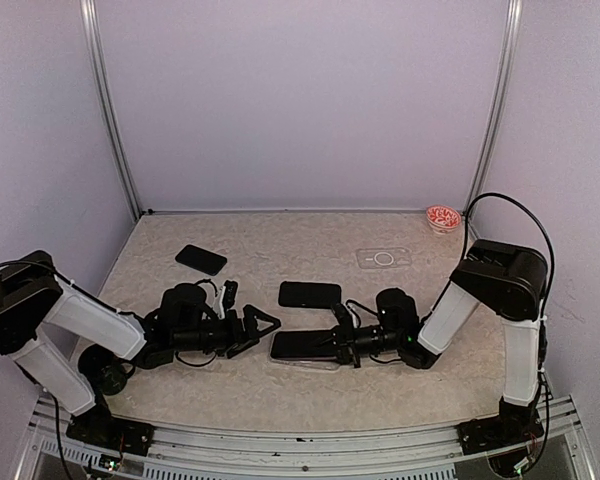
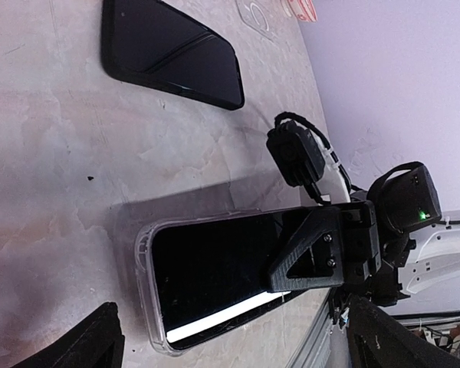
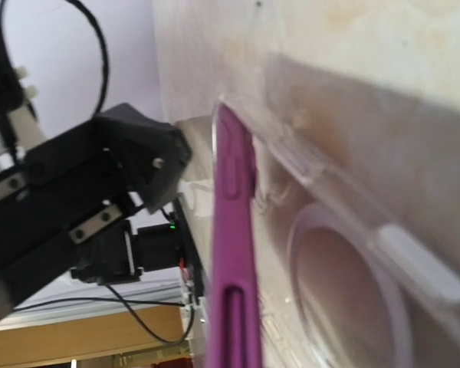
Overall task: Put the phone into the phone case
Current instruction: Install the phone into the phone case, then pick up the phone with the phone case from the center of the board.
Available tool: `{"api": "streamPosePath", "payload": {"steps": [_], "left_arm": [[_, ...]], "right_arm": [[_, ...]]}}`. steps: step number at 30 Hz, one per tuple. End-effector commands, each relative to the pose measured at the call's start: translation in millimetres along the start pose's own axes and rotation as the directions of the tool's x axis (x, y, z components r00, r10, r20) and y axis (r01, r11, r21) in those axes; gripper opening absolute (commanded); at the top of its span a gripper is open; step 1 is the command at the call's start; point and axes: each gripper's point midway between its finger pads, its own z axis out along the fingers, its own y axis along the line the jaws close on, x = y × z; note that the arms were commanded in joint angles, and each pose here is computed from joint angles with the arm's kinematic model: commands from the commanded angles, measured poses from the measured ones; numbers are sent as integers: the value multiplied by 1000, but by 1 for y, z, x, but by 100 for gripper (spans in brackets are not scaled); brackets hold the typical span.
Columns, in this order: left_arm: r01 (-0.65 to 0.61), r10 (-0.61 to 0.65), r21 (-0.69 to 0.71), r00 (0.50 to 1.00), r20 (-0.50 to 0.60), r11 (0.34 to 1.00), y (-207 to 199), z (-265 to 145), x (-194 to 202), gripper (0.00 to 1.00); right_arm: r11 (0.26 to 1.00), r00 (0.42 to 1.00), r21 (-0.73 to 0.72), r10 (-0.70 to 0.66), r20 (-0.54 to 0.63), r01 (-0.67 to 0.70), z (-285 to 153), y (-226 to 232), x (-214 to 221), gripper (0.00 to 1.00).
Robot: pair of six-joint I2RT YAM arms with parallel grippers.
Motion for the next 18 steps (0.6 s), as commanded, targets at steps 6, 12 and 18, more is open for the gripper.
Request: {"api": "streamPosePath", "payload": {"steps": [6,12,18], "left_arm": [[-5,5,-5,1000,-7,1000,8,-2,1,99],[12,-11,53,999,-31,999,0,2,5,98],[11,-4,143,999,-53,990,-17,3,7,94]], "right_arm": [[970,989,-197,-142,28,145,-17,60,-4,0],[948,977,-238,-211,32,212,-21,77,-1,0],[938,969,-244,-245,34,246,-22,79,1,0]]}}
